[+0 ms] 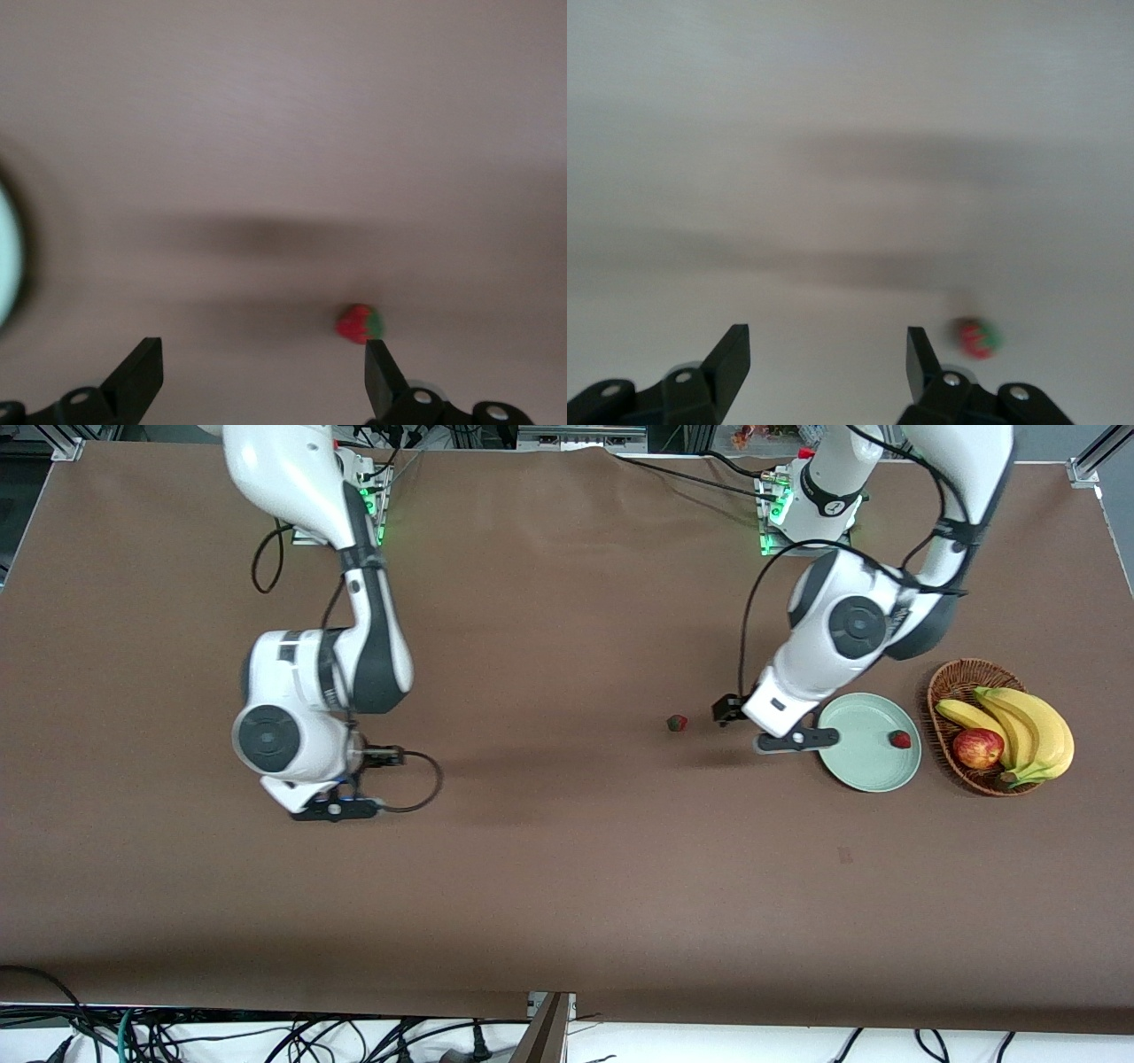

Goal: Collect all strawberries into plate
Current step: 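Grasp the mid-table strawberry with the left gripper while the right gripper reaches, then move the left gripper's strawberry to the plate while the right gripper grasps another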

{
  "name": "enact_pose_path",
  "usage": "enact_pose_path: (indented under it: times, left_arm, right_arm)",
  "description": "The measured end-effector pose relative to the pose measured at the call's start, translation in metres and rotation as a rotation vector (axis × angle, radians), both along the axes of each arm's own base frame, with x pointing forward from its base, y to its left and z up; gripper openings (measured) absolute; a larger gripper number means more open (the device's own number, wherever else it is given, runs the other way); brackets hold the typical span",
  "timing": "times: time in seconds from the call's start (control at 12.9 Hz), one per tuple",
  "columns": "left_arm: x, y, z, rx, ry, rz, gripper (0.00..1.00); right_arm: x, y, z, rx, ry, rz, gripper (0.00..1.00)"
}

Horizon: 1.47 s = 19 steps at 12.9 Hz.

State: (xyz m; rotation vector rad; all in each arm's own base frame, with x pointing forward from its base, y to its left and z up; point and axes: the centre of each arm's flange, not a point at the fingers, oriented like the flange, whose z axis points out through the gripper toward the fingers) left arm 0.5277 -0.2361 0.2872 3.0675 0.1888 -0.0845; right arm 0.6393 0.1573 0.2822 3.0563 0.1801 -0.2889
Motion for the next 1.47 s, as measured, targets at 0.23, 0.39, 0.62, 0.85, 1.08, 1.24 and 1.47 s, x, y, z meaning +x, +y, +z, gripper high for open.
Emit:
enact_pose_path:
  times: [0.23,0.39,0.62,0.85,1.08,1.24,1.47]
  left_arm:
    - [-0.014,-0.036,-0.041,0.026,-0.01,-0.021,1.0]
    - [-0.019,-0.047,-0.066,0.03,-0.007,-0.044,1.0]
    - [-0.028,-0.06,-0.092,0.008,0.01,-0.061,1.0]
    - [-0.032,-0.066,-0.101,0.004,0.02,-0.066,1.0]
    - [-0.034,-0.068,-0.103,0.005,0.024,-0.06,0.93]
    - [-0.035,-0.067,-0.109,0.007,0.035,-0.048,0.71]
    - [-0.035,-0.068,-0.112,0.008,0.043,-0.024,0.38]
  right_arm:
    - [-0.028,-0.072,-0.043,-0.016,-0.033,0.077,0.8]
    - [-0.048,-0.095,-0.065,-0.03,-0.057,0.079,0.79]
    - [-0.074,-0.108,-0.089,-0.01,-0.068,0.064,0.73]
    - [-0.088,-0.109,-0.102,0.002,-0.074,0.049,0.67]
    - [-0.09,-0.101,-0.102,0.02,-0.076,0.052,0.31]
    - [-0.088,-0.095,-0.094,0.038,-0.085,0.057,0.31]
    - [-0.075,-0.06,-0.071,0.09,-0.086,0.028,0.31]
